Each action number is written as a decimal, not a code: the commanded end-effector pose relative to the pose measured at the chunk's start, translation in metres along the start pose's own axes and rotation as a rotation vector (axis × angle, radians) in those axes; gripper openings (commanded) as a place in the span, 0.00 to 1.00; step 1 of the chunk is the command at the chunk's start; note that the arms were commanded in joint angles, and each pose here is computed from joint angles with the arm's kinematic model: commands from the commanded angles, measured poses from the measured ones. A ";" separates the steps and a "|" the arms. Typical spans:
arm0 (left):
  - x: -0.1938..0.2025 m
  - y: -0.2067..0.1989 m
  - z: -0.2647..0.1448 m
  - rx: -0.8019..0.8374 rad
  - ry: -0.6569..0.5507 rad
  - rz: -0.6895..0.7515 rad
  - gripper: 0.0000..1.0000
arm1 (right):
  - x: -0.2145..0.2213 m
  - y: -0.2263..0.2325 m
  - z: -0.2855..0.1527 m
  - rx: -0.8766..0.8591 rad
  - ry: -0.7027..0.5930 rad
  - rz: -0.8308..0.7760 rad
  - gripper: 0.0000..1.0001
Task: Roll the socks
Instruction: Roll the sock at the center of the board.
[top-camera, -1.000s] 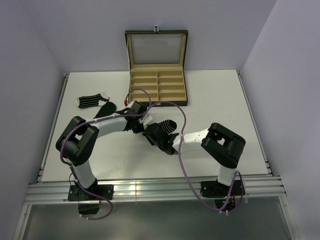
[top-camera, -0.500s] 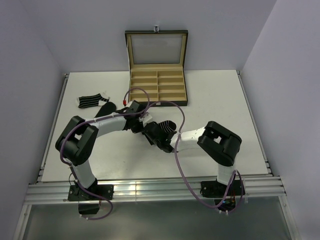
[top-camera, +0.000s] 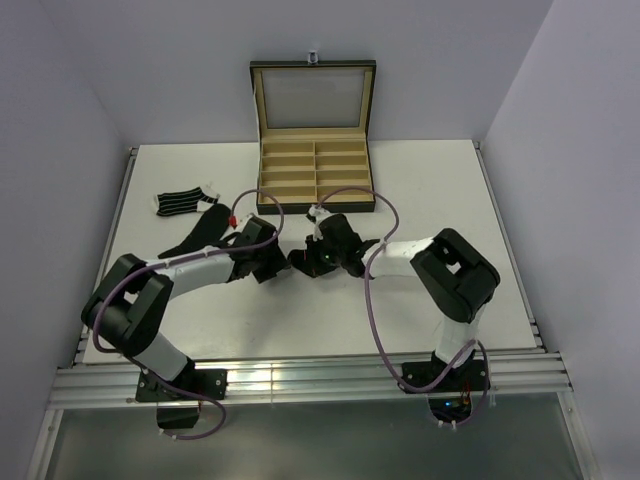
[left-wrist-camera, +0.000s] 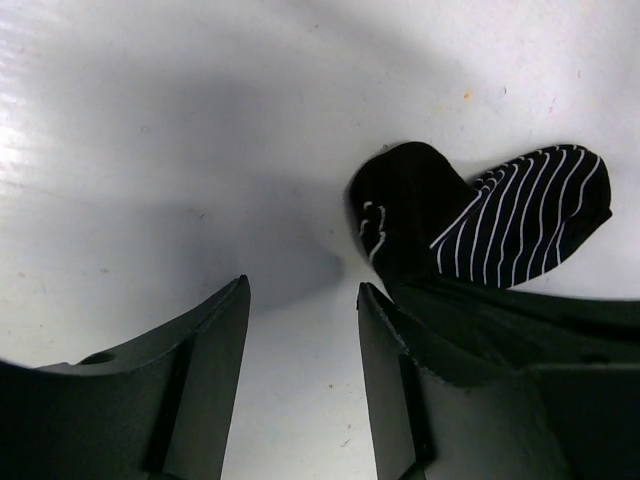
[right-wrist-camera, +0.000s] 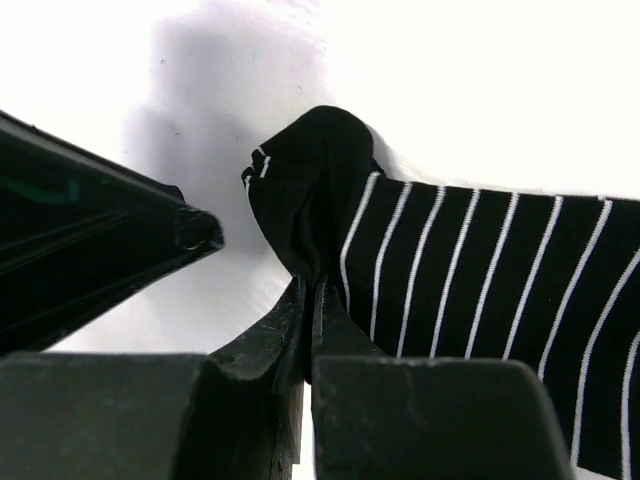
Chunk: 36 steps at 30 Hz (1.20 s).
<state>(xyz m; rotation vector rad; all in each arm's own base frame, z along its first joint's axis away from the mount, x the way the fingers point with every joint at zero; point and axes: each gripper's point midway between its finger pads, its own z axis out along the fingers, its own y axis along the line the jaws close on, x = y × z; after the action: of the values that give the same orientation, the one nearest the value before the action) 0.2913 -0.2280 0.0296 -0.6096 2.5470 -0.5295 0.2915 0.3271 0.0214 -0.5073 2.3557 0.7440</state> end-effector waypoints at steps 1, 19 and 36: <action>-0.006 -0.017 -0.010 0.099 -0.032 -0.073 0.53 | 0.007 0.016 -0.009 -0.137 0.057 0.150 0.00; 0.000 -0.031 0.010 0.134 0.015 -0.103 0.54 | 0.024 -0.007 -0.008 -0.316 0.111 0.536 0.00; 0.010 -0.024 0.030 0.059 0.037 -0.073 0.29 | 0.026 -0.016 -0.007 -0.284 0.125 0.543 0.00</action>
<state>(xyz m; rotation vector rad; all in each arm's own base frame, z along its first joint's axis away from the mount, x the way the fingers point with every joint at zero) 0.3108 -0.2620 0.0238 -0.6892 2.5034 -0.7060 0.2811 0.3157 0.0172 -0.0148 2.4911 1.4091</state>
